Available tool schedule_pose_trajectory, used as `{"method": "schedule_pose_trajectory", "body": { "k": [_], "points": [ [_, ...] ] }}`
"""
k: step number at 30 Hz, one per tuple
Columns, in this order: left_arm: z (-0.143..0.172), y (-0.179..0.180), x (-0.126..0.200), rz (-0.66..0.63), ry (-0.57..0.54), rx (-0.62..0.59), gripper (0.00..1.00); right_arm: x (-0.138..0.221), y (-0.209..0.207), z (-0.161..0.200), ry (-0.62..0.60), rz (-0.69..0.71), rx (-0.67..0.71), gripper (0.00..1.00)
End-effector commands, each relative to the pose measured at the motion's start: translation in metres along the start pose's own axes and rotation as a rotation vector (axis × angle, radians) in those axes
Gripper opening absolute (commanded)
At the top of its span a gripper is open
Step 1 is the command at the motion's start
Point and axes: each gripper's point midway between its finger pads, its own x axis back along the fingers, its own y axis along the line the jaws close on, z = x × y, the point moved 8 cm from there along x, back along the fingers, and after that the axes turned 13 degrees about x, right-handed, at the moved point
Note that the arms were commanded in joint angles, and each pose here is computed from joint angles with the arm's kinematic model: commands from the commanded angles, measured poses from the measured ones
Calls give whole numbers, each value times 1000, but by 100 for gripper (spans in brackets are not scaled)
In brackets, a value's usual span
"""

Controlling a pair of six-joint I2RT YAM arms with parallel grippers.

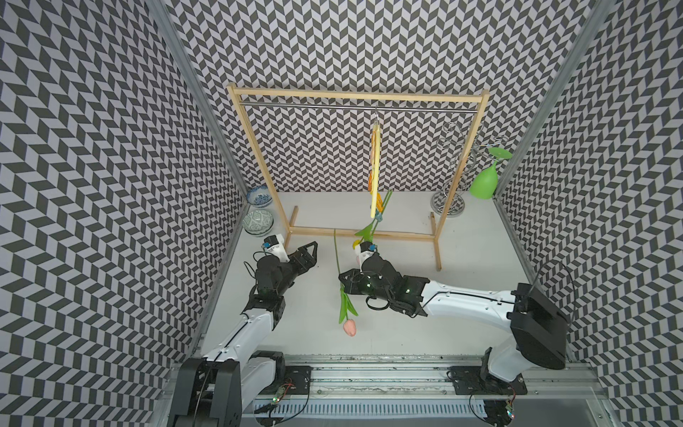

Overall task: Dry the flowers on a clothes hanger
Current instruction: Pick up the flower at the center of the board.

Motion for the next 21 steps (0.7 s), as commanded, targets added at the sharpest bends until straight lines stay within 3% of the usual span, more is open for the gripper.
{"method": "schedule_pose_trajectory", "body": {
  "k": [1,15,19,21],
  "points": [
    [-8,-35,-6,172,25,-75,94,27,5,-30,-150,-62,-69,0],
    [0,-126,-36,480,131,-340,91,77,-36,-51,-227,43,8,0],
    [1,-144,-51,501,100,-420,79,86,-42,-56,-247,57,22,0],
    [1,-149,-57,489,68,-442,78,89,-45,-58,-253,65,28,0]
  ]
}}
